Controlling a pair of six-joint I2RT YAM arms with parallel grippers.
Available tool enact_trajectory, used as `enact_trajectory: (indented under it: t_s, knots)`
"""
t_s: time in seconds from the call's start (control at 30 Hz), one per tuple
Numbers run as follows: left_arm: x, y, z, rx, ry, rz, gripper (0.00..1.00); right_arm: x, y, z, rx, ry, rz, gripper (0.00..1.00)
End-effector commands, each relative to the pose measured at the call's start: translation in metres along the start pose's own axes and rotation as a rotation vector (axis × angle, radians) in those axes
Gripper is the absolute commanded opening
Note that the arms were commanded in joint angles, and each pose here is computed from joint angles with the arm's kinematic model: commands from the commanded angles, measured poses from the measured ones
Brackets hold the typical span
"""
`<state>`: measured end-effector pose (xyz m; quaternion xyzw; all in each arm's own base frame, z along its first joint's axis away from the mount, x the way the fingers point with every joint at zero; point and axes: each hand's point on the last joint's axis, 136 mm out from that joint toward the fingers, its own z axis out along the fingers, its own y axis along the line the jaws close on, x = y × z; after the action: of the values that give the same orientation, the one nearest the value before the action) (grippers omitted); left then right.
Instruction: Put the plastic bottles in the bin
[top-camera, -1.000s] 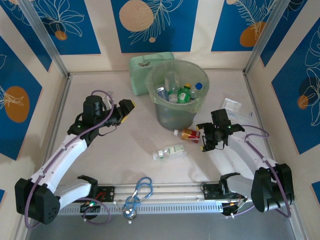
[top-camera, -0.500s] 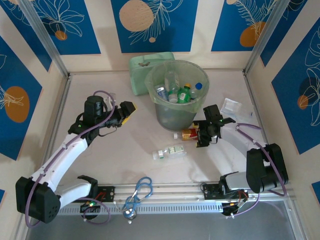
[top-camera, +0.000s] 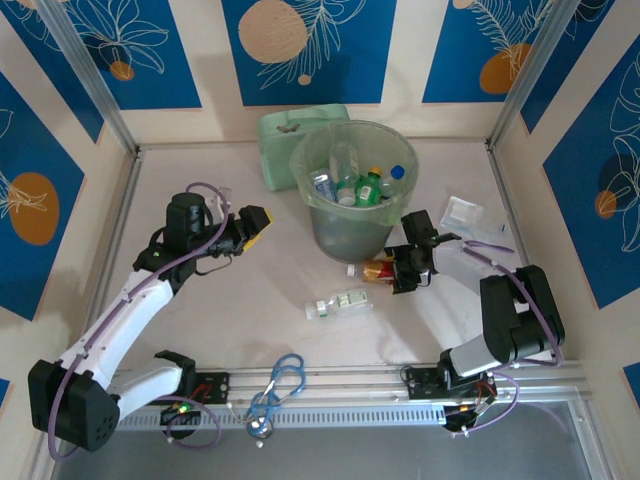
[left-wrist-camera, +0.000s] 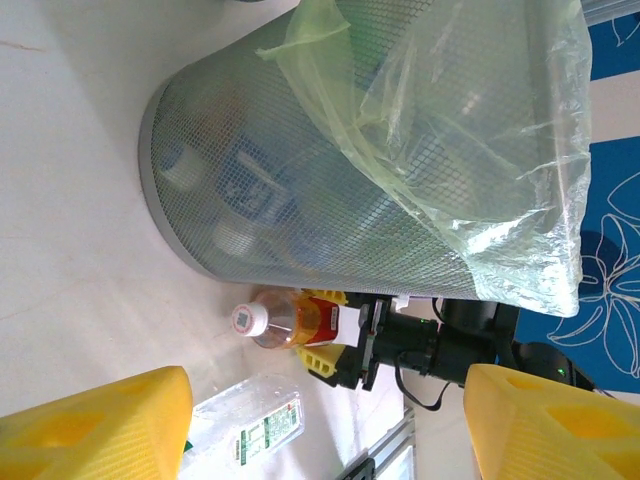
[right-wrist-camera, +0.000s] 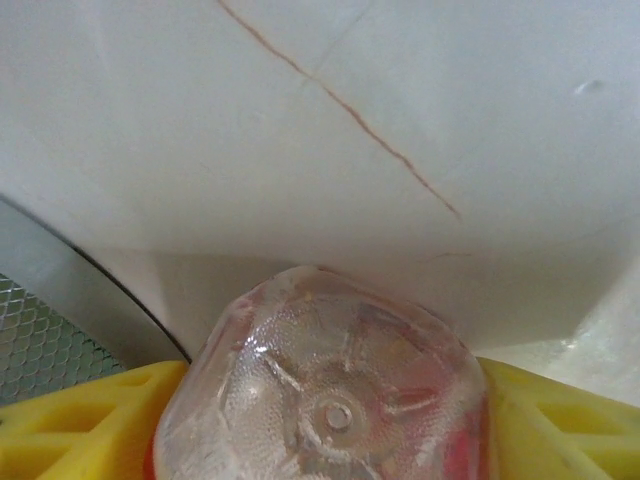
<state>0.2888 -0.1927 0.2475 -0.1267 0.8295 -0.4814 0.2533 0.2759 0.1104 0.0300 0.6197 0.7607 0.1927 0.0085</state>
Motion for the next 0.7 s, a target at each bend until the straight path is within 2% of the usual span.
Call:
enact_trajectory:
  t_s: [0.0,0.07,0.13,0.27,0.37,0.53,0.6,0.67]
  knots:
    - [0.003,-0.006,-0.008,0.016,0.001,0.026,0.71,-0.007,0.003,-0.007,-0.014,-0.027,-0.021,0.6]
    - [0.003,-0.007,-0.008,0.017,0.001,0.026,0.7,-0.009,0.004,-0.011,-0.027,-0.027,-0.032,0.53]
    - [0.002,-0.009,-0.009,0.02,0.0,0.027,0.69,-0.011,0.003,-0.017,-0.04,-0.032,-0.048,0.5]
    - [-0.001,-0.018,-0.011,0.034,-0.005,0.049,0.71,-0.017,0.003,-0.045,-0.092,-0.07,-0.119,0.49]
    - [0.0,-0.032,-0.011,0.078,0.01,0.085,0.73,-0.016,0.003,-0.077,-0.184,-0.092,-0.205,0.48]
    - [0.013,-0.08,-0.008,0.202,0.067,0.227,0.75,0.001,0.005,-0.146,-0.375,-0.123,-0.417,0.48]
    - [0.026,-0.11,-0.008,0.282,0.108,0.318,0.79,0.017,0.011,-0.176,-0.475,-0.124,-0.533,0.48]
    - [0.042,-0.139,-0.009,0.355,0.154,0.426,0.87,0.038,0.02,-0.208,-0.578,-0.117,-0.655,0.48]
